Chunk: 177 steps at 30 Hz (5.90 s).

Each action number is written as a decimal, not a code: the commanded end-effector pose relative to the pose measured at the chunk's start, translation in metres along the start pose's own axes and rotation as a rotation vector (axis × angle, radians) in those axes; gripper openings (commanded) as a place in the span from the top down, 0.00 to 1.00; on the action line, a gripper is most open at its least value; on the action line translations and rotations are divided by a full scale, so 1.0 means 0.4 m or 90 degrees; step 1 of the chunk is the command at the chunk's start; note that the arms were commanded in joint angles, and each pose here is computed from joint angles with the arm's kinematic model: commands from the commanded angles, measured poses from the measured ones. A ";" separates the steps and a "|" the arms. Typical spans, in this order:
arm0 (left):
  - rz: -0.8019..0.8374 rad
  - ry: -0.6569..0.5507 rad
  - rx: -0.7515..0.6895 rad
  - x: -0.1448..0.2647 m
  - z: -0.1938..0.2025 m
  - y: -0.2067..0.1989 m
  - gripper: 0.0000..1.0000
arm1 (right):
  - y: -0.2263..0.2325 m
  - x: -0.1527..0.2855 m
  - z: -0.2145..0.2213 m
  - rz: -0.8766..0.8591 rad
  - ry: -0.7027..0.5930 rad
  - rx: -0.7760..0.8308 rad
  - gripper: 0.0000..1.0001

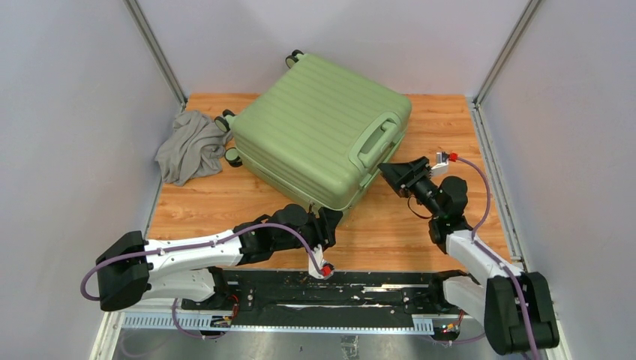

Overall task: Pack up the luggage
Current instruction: Zip the luggage at the center of the board.

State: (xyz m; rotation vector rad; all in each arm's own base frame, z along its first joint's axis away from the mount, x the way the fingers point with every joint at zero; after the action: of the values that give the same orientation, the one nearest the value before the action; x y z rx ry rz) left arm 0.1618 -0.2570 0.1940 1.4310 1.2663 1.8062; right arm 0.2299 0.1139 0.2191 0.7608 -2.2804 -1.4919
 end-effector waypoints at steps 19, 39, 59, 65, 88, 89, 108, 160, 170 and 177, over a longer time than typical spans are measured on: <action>-0.151 0.008 0.016 0.092 -0.003 0.156 0.47 | 0.036 -0.082 -0.034 -0.139 0.021 -0.084 0.46; -0.218 0.065 0.230 0.011 0.041 0.309 0.32 | 0.243 -0.029 -0.087 -0.288 -0.009 -0.001 0.50; 0.036 0.065 0.469 -0.200 0.037 0.297 0.13 | -0.040 0.117 -0.020 0.210 -0.036 0.086 0.43; 0.129 0.105 0.527 -0.260 0.043 0.317 0.23 | -0.096 0.154 0.012 0.277 -0.015 0.111 0.41; -0.001 0.455 0.651 -0.343 0.135 0.347 0.32 | -0.115 0.218 0.056 0.323 0.060 0.155 0.39; -0.002 0.464 0.650 -0.346 0.136 0.342 0.32 | -0.115 0.218 0.056 0.323 0.061 0.155 0.39; 0.028 0.581 0.746 -0.388 0.140 0.232 0.23 | -0.105 0.218 0.066 0.299 0.099 0.161 0.39; -0.091 0.380 0.844 -0.035 0.185 0.485 0.37 | -0.033 -0.017 0.286 -0.158 0.168 0.587 0.51; 0.054 0.338 0.744 0.142 0.166 0.314 0.00 | -0.063 -0.024 0.306 -0.119 0.203 0.567 0.67; -0.015 0.276 0.641 0.154 0.163 0.256 0.00 | -0.065 -0.014 0.300 -0.096 0.201 0.563 0.82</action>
State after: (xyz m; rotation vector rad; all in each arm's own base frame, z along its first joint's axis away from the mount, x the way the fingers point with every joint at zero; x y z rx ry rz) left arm 0.2139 -0.2219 0.3095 1.5097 2.8186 1.6083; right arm 0.1732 0.1976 0.1389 1.3510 -2.5572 -0.2880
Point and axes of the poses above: each gripper's point midway between its finger pads, its own x axis back along the fingers, its own y axis along the line the jaws close on, z = x × y, the point moved 8 cm from there along x, back along the fingers, and after that the axes turned 3 degrees about x, right-handed, at the moved point
